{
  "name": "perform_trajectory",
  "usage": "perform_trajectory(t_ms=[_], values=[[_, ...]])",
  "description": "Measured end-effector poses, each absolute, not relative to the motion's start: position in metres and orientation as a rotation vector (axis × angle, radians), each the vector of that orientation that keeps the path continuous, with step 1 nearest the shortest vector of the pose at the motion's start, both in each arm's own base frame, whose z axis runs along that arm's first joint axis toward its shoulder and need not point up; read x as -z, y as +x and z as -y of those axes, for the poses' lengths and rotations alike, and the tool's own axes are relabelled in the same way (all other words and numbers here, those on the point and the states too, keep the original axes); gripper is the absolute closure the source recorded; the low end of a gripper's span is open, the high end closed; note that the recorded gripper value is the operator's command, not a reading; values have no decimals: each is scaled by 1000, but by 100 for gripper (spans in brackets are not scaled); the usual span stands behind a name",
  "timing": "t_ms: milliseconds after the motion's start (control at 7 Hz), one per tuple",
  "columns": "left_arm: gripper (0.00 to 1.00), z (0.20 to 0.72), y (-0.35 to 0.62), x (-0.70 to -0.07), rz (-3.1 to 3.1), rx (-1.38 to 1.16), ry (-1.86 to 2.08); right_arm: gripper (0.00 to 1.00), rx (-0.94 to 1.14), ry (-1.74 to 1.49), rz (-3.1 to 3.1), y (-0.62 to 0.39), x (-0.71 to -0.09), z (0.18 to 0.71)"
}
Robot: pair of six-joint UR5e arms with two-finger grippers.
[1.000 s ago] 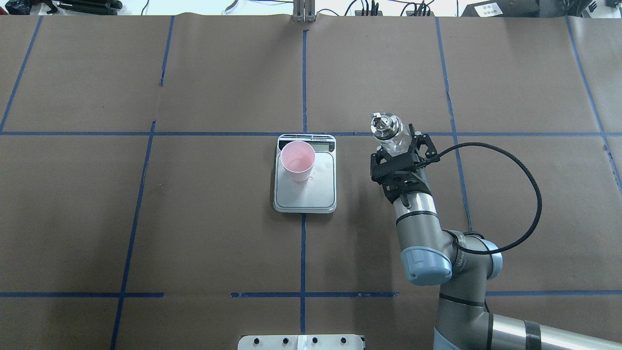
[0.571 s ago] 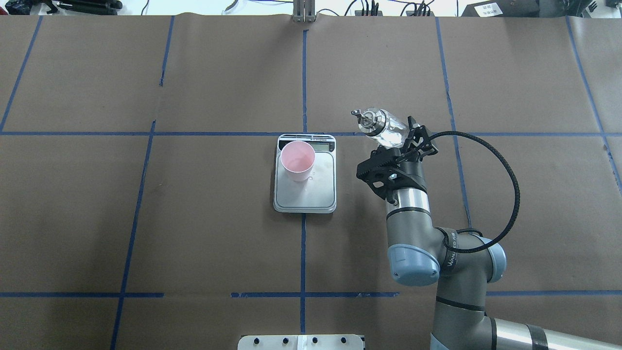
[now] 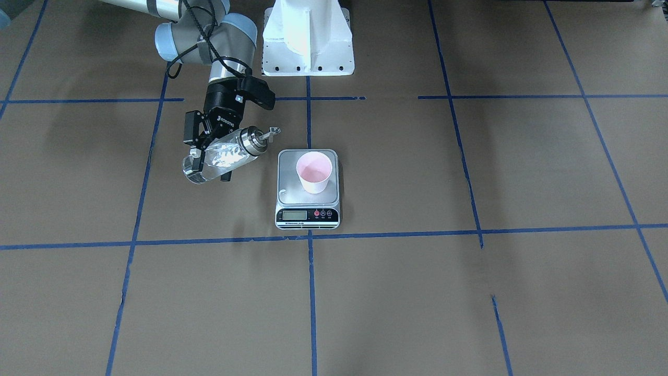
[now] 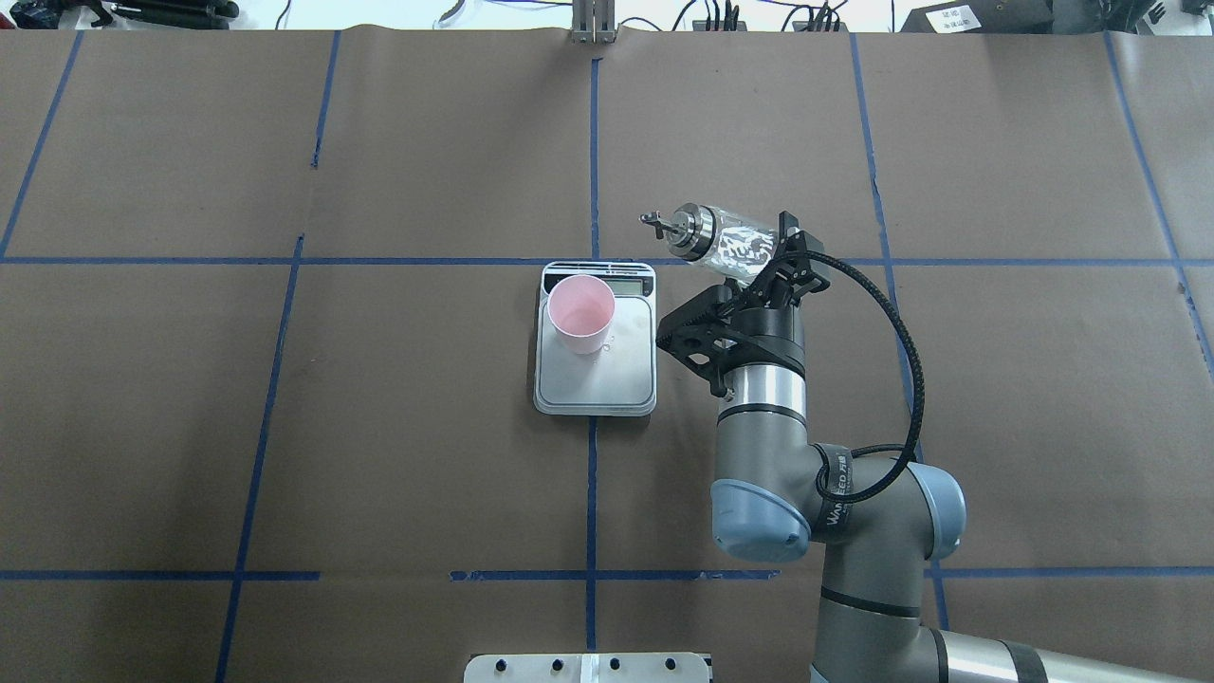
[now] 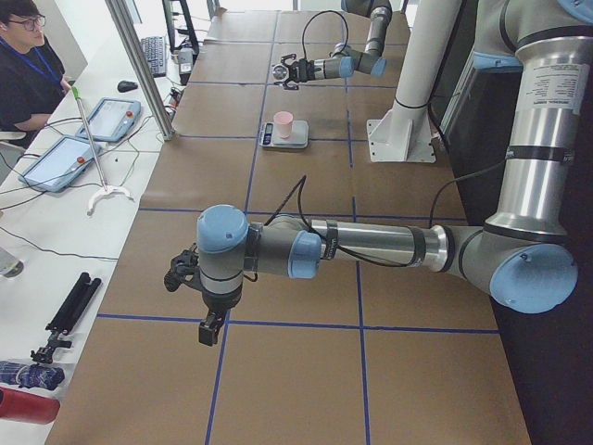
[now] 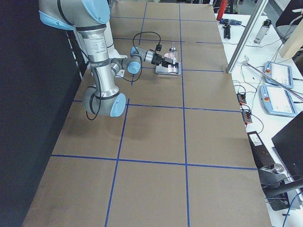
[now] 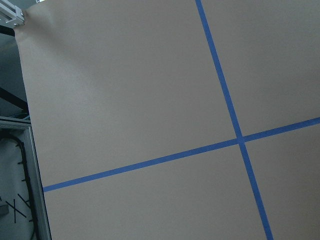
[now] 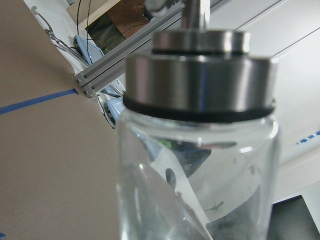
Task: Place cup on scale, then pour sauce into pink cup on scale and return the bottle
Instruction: 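Tilt the bottle spout down over the pink cup with the right gripper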
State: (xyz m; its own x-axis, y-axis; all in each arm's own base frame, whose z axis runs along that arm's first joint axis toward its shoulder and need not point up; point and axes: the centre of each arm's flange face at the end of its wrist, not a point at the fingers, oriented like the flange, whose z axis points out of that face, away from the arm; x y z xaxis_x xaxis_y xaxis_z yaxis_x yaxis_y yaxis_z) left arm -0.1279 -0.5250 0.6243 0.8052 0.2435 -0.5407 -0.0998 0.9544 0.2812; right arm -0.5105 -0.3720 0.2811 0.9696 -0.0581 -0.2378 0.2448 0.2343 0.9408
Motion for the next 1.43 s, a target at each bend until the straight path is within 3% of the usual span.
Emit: perform_trajectory(t_ms=[1429], values=[[0, 524, -128, -639, -614, -176, 217, 100, 412, 1311, -513, -518, -263, 376]])
